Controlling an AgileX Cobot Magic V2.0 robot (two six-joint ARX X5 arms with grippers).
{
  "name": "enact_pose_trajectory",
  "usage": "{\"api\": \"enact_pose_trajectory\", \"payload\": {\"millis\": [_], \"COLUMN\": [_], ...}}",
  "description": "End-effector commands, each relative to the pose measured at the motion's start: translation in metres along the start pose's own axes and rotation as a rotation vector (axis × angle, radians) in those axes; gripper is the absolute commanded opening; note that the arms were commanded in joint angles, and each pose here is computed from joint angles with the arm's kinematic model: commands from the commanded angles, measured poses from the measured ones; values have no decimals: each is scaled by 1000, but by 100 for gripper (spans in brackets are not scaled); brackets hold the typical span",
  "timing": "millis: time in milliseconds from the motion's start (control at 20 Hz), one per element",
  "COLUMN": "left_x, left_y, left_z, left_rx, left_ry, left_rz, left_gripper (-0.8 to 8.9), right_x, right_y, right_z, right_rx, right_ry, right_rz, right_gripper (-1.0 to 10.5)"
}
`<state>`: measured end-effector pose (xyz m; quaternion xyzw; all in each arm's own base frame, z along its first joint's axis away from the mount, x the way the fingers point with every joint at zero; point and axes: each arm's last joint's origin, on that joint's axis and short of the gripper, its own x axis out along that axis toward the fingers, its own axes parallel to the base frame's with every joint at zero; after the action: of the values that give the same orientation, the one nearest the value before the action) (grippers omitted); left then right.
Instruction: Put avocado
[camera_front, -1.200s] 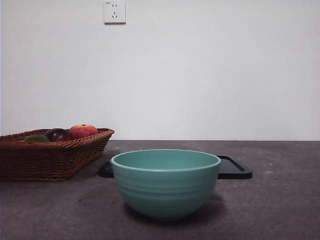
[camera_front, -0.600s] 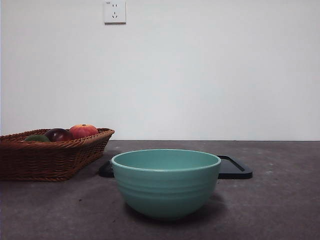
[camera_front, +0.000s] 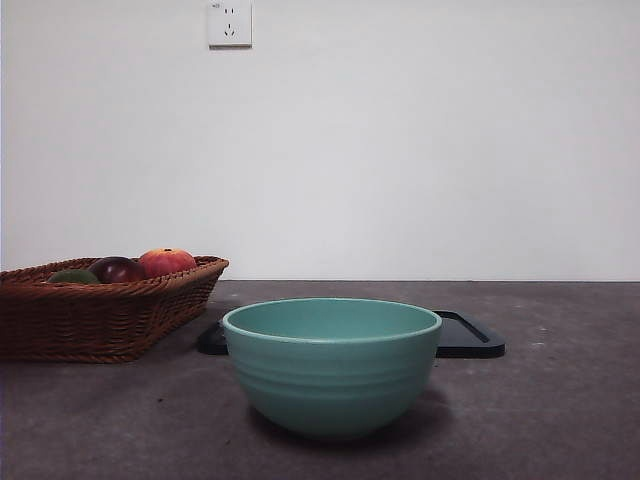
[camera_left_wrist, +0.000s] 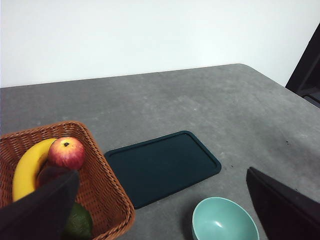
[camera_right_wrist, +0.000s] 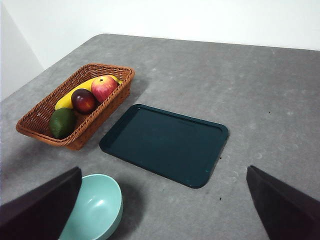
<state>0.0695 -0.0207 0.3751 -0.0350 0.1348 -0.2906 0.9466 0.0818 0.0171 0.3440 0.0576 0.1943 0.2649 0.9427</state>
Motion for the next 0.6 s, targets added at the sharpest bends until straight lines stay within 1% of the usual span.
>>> {"api": "enact_pose_trajectory", "payload": {"millis": [50,250,400,600], "left_x": [-2,7,22,47], "left_y": [-1,6,15,29], "left_z": [5,6,7,7], "left_rx": [10,-14,-37,-84], "left_ry": [-14,23,72,148], "left_rz": [5,70,117,138], "left_gripper": [611,608,584,583], "right_x": [-2,-2,-2,-2], "right_y": [2,2,2,2], "right_z": [4,4,4,4], "right_rx": [-19,-19,-19,-19], "right_ry": [-18,-18,-18,-18], "right_rz": [1,2,1,2], "right_gripper": [577,577,577,577]}}
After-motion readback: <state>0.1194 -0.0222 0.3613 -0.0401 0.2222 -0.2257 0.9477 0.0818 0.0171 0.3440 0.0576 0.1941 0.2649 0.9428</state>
